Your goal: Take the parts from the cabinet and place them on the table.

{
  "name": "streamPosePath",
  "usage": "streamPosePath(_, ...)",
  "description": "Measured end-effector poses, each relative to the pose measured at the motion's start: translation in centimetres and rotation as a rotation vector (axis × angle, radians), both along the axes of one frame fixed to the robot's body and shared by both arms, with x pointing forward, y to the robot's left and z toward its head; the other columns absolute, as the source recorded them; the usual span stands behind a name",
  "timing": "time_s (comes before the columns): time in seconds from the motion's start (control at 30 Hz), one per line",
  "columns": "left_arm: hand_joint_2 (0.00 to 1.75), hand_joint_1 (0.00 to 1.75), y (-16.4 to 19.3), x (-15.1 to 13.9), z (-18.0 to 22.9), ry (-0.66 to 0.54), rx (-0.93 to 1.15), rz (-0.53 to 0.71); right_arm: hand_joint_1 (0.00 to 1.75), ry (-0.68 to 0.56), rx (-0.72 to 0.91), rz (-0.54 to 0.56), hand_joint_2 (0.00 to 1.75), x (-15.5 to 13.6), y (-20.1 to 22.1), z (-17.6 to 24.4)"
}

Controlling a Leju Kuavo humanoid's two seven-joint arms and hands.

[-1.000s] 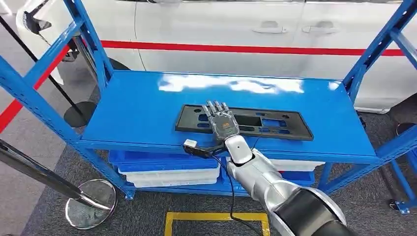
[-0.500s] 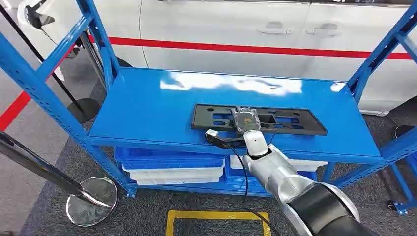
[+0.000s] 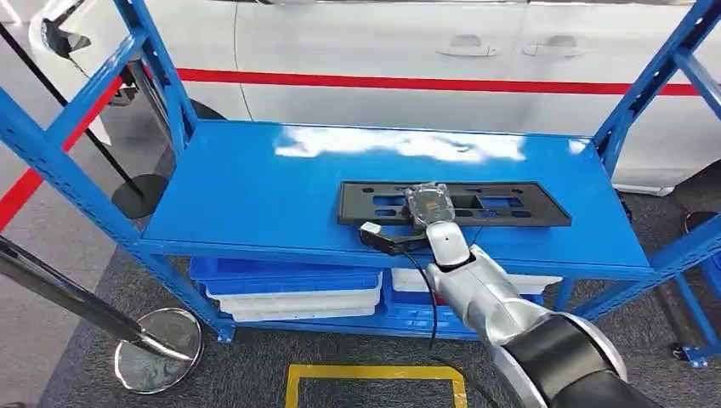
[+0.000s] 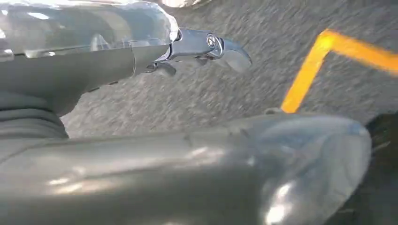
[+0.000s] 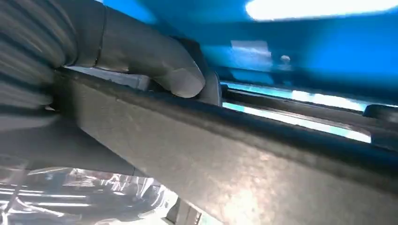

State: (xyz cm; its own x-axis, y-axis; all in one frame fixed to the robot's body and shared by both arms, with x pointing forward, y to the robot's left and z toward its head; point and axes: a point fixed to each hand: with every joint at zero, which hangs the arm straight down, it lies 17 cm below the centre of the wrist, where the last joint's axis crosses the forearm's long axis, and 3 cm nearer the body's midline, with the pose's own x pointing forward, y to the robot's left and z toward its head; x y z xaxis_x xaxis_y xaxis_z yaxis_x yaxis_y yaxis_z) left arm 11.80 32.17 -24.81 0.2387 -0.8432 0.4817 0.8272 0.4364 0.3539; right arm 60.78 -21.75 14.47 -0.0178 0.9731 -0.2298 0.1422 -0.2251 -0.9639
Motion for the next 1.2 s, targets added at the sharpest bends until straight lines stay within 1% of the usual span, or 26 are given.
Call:
streamPosePath(0.1,0.0,0.0,-0.3,0.3,0.2,-0.017,-0.017,-0.009,1.75,-0.008,0.006,0.003,1.75,0.0,0.0,0.2)
streamPosePath(0.3,0.0,0.0,-0.7,0.6,0.6,-0.033,-0.044,-0.024,1.75,-0.028,0.033,0.048,1.75,-0.2,0.8,0.4)
streamPosePath(0.37,0.0,0.0,-0.7,0.5,0.6,-0.032,-0.045,-0.029,1.75,-0.036,0.054,0.071,1.75,-0.4,1.5,0.3)
streamPosePath(0.6,0.0,0.0,-0.9,0.6,0.6,-0.031,-0.046,-0.046,1.75,-0.076,0.117,0.105,1.75,-0.2,3.0,2.1)
streamPosePath(0.67,0.0,0.0,-1.1,0.6,0.7,-0.034,-0.056,-0.051,1.75,-0.092,0.173,0.147,1.75,-0.2,3.7,2.7)
streamPosePath(0.7,0.0,0.0,-1.1,0.6,0.7,-0.032,-0.057,-0.05,1.75,-0.105,0.251,0.199,1.75,-0.3,4.8,3.5)
streamPosePath(0.77,0.0,0.0,-1.0,0.5,0.6,-0.024,-0.052,-0.045,1.75,-0.145,0.425,0.361,1.75,-0.9,7.3,6.0)
streamPosePath(0.83,0.0,0.0,-0.8,0.5,0.5,-0.02,-0.045,-0.042,1.75,-0.187,0.622,0.497,1.75,-1.9,9.5,8.6)
streamPosePath(0.9,0.0,0.0,-0.7,0.5,0.5,-0.017,-0.038,-0.04,1.75,-0.227,0.805,0.572,1.75,-2.9,9.9,10.8)
streamPosePath(1.0,0.0,0.0,-0.4,0.3,0.4,-0.006,-0.034,-0.036,1.75,-0.302,1.083,0.681,1.75,-4.7,9.7,15.7)
streamPosePath(1.07,0.0,0.0,-0.4,0.6,0.4,-0.004,-0.035,-0.035,1.75,-0.314,1.314,0.788,1.75,-7.0,9.2,18.5)
streamPosePath(1.1,0.0,0.0,-0.4,0.5,0.4,-0.001,-0.037,-0.035,1.75,-0.302,1.447,0.887,1.75,-9.0,9.2,20.2)
streamPosePath(1.13,0.0,0.0,-0.4,0.3,0.4,0.005,-0.038,-0.037,1.75,-0.288,1.54,0.983,1.75,-11.1,9.4,21.6)
streamPosePath(1.2,0.0,0.0,-0.5,0.3,0.4,0.006,-0.04,-0.035,1.75,-0.266,1.655,1.218,1.75,-16.2,9.8,25.5)
